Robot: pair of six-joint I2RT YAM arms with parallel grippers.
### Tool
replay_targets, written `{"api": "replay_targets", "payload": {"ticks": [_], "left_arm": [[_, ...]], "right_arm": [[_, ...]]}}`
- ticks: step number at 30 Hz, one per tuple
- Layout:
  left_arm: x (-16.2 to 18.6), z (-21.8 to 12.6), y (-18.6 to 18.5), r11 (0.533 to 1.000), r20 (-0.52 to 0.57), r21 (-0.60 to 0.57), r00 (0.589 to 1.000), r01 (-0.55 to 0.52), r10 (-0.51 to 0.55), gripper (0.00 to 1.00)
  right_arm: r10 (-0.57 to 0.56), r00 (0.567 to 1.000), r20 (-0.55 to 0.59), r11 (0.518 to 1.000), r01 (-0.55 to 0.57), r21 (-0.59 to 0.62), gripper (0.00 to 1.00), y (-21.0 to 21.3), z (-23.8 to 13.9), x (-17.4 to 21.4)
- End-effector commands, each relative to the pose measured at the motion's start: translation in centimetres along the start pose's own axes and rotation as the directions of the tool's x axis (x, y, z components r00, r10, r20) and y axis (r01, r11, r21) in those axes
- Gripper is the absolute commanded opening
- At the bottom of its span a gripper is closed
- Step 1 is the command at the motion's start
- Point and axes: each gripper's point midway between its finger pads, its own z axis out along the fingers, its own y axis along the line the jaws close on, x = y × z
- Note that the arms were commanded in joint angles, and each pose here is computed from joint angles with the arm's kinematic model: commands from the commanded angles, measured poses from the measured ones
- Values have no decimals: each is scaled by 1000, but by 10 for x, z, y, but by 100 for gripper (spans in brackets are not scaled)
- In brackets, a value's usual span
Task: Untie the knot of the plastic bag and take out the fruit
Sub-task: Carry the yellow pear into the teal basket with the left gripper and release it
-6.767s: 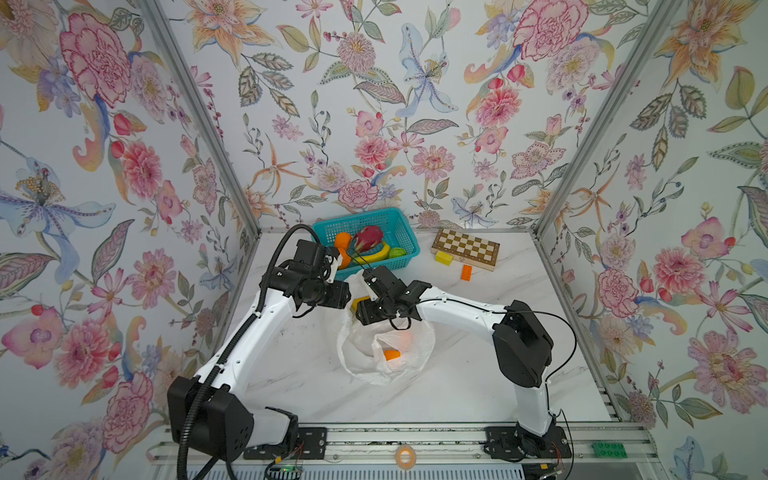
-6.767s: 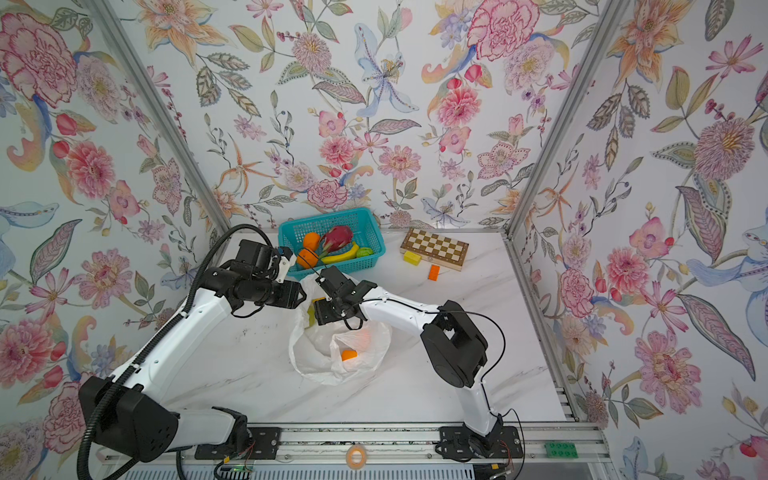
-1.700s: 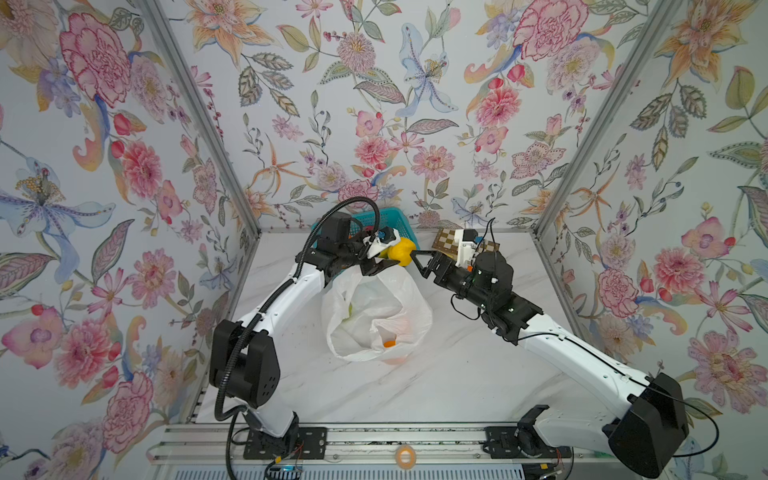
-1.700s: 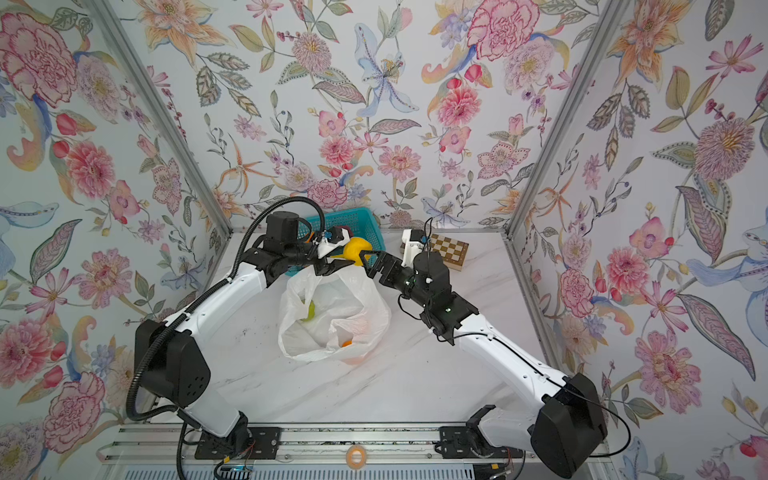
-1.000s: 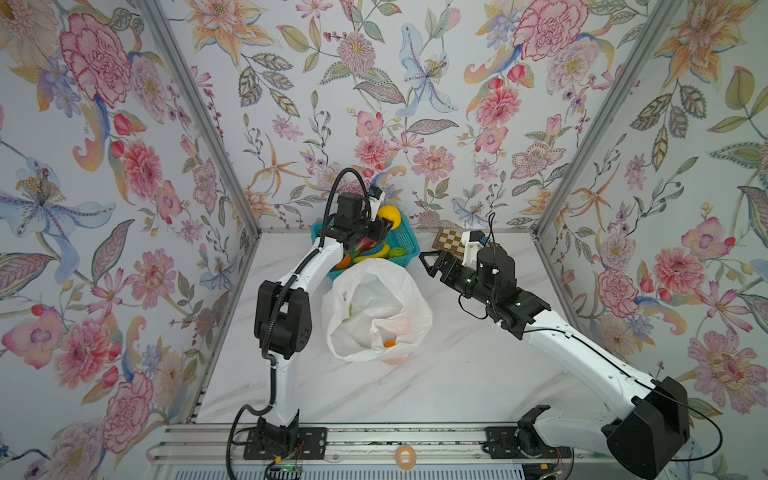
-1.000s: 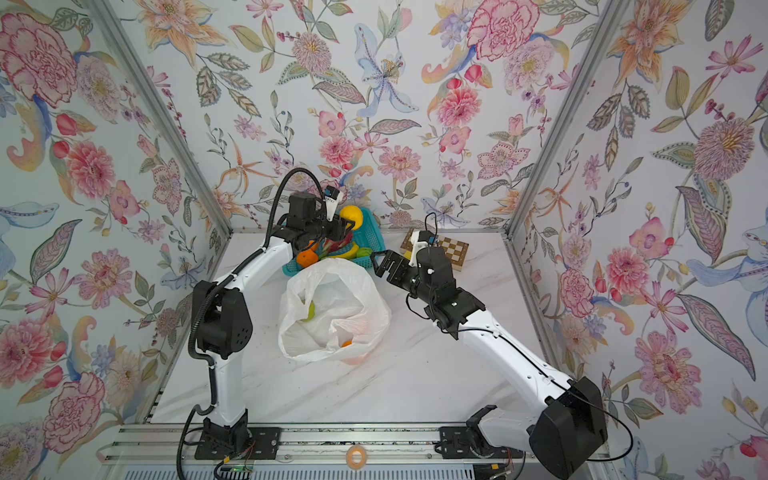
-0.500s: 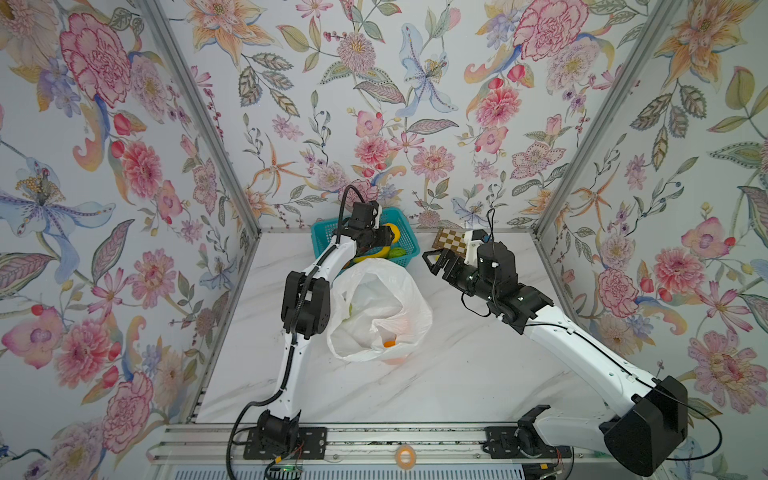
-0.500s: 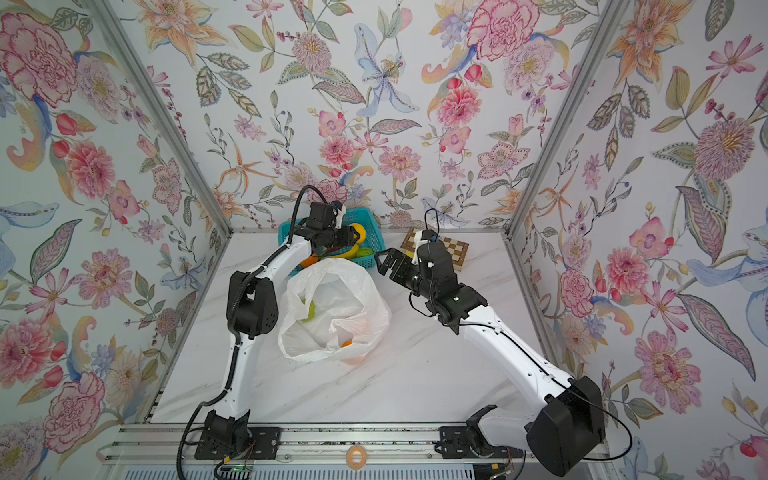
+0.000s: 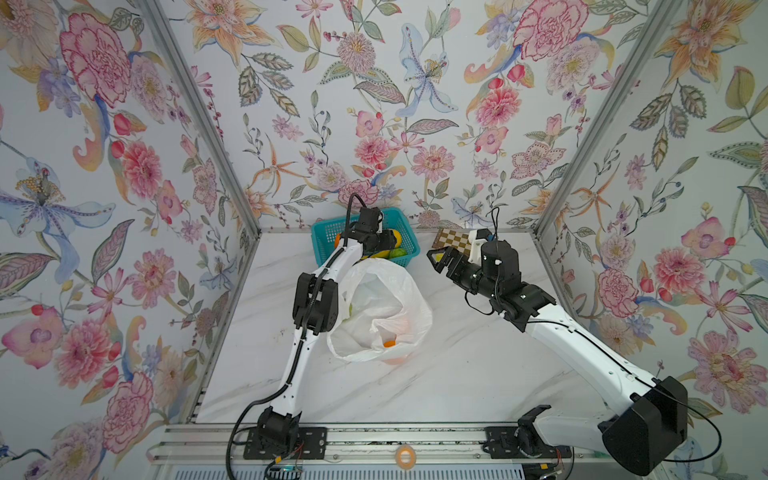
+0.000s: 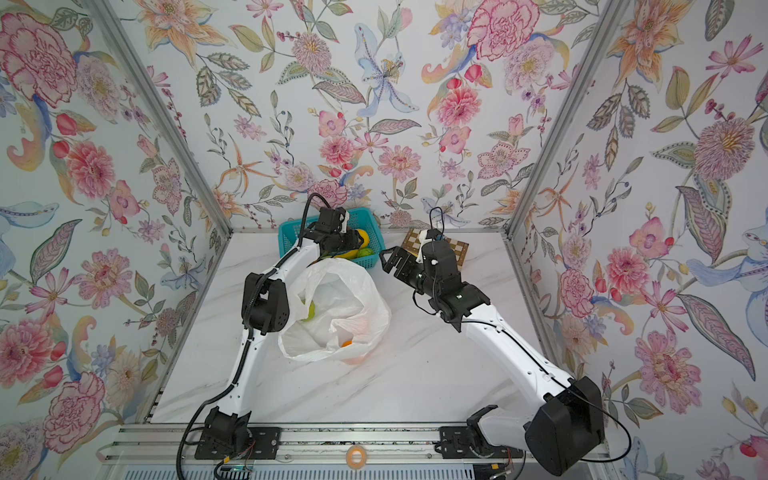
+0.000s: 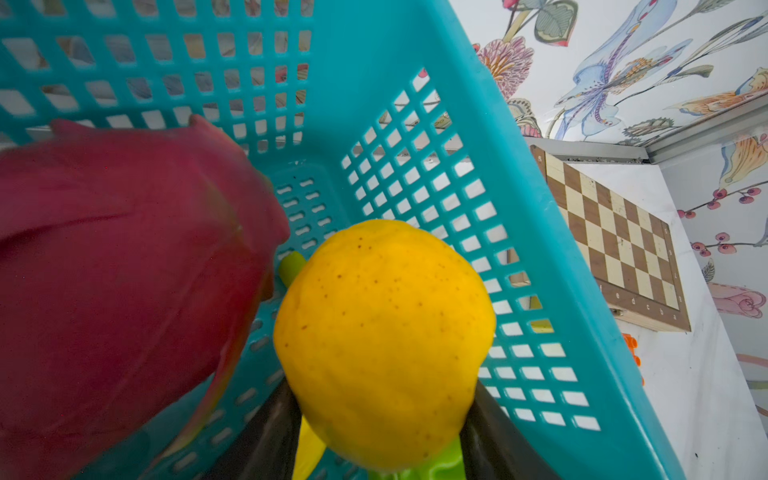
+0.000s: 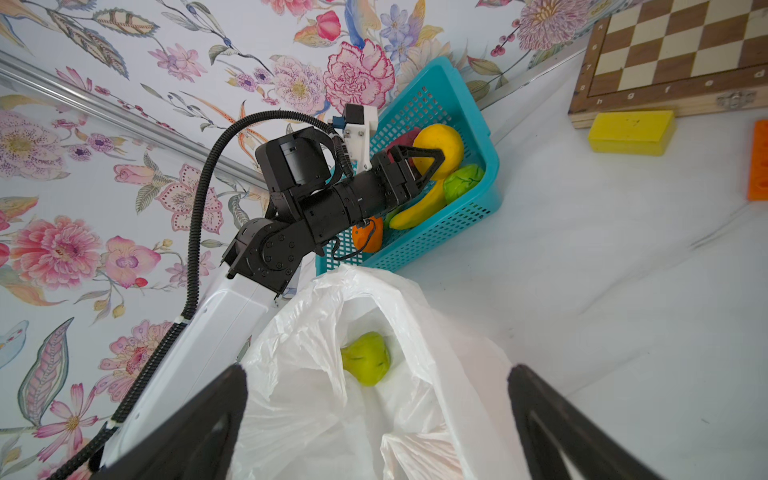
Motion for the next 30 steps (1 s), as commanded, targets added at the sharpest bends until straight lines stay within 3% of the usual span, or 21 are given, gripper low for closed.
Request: {"api": "replay_targets", "payload": {"ticks": [1, 5, 8, 19, 30], "left_arm": [[11, 5, -9, 1000, -37, 14, 999, 2, -2, 73], [-3, -11, -15, 999, -8, 10, 999, -35, 35, 91], [-16, -28, -21, 998, 22, 0, 998, -63, 63, 96], [-61, -105, -35, 997, 119, -39, 991, -63, 67, 99], [-79, -228, -49, 987, 192, -77, 970, -139, 152, 99]], "right_arm": [[2, 1000, 11, 1000, -2, -22, 99, 7, -3, -6], [3, 1000, 15, 1000, -3, -20, 99, 6, -4, -6], [4, 1000, 19, 1000, -4, -23, 99, 8, -5, -7], [15, 1000, 22, 999, -14, -40, 99, 13, -12, -9], [12, 1000, -26, 996, -14, -92, 99, 37, -3, 9]]}}
